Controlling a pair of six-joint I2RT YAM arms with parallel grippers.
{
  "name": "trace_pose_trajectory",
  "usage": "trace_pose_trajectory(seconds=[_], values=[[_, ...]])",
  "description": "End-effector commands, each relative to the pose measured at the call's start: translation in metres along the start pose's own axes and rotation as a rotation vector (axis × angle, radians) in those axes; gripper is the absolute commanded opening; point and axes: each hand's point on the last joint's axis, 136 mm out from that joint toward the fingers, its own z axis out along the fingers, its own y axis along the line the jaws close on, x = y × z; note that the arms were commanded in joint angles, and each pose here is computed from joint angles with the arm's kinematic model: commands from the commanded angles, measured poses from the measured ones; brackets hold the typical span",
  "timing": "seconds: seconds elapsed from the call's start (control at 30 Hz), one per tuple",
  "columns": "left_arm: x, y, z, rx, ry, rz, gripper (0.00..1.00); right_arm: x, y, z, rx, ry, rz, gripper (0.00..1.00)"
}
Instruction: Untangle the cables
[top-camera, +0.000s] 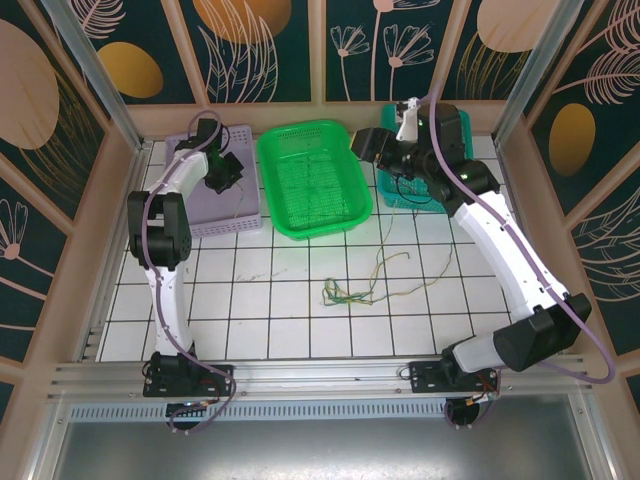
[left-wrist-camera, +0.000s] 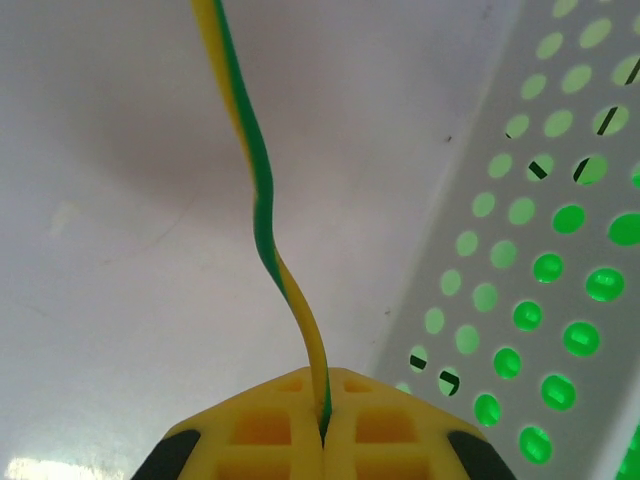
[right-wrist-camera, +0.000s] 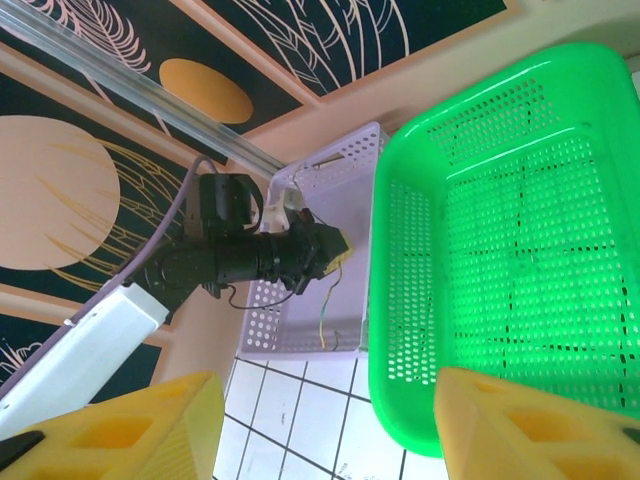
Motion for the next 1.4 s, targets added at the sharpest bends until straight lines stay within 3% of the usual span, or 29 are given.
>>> trace_pose_trajectory(seconds=[0.0,0.3,0.7,0.77,0.87,0.93,1.03,1.17,1.37], values=[[0.000,0.008,-0.009,-0.041,0.006,-0.121,0.00,-0.003,0.010,-0.011,-0.022,-0.035,-0.021,0.58],[0.018,-0.014,-0.011,0.115,0.089,-0.206,0.00,0.005,0.000,-0.008,-0.018,-0.042,-0.016,0.58],[-0.003,0.004,-0.001,0.005,0.044,-0.255,0.00,0.011,-0.010,-0.010,0.006,-0.046,-0.011,0.58],[-0.007,0.009,0.003,0.002,0.039,-0.285,0.06,0.010,-0.010,-0.012,0.011,-0.049,-0.010,0.58],[-0.013,0.013,0.007,0.030,0.048,-0.322,0.26,0.010,-0.010,-0.014,0.019,-0.048,-0.011,0.58],[-0.018,0.009,0.005,0.049,0.045,-0.320,0.47,0.009,-0.010,-0.016,0.025,-0.050,-0.016,0.58],[-0.025,0.000,-0.008,0.063,0.025,-0.296,0.59,0.009,-0.014,-0.018,0.052,-0.052,-0.013,0.58],[-0.029,0.003,-0.027,0.049,-0.021,-0.292,0.71,0.014,-0.035,-0.021,0.134,-0.049,0.043,0.59],[-0.033,0.003,-0.063,0.055,-0.095,-0.305,0.77,0.034,-0.073,-0.027,0.249,-0.038,0.166,0.58]])
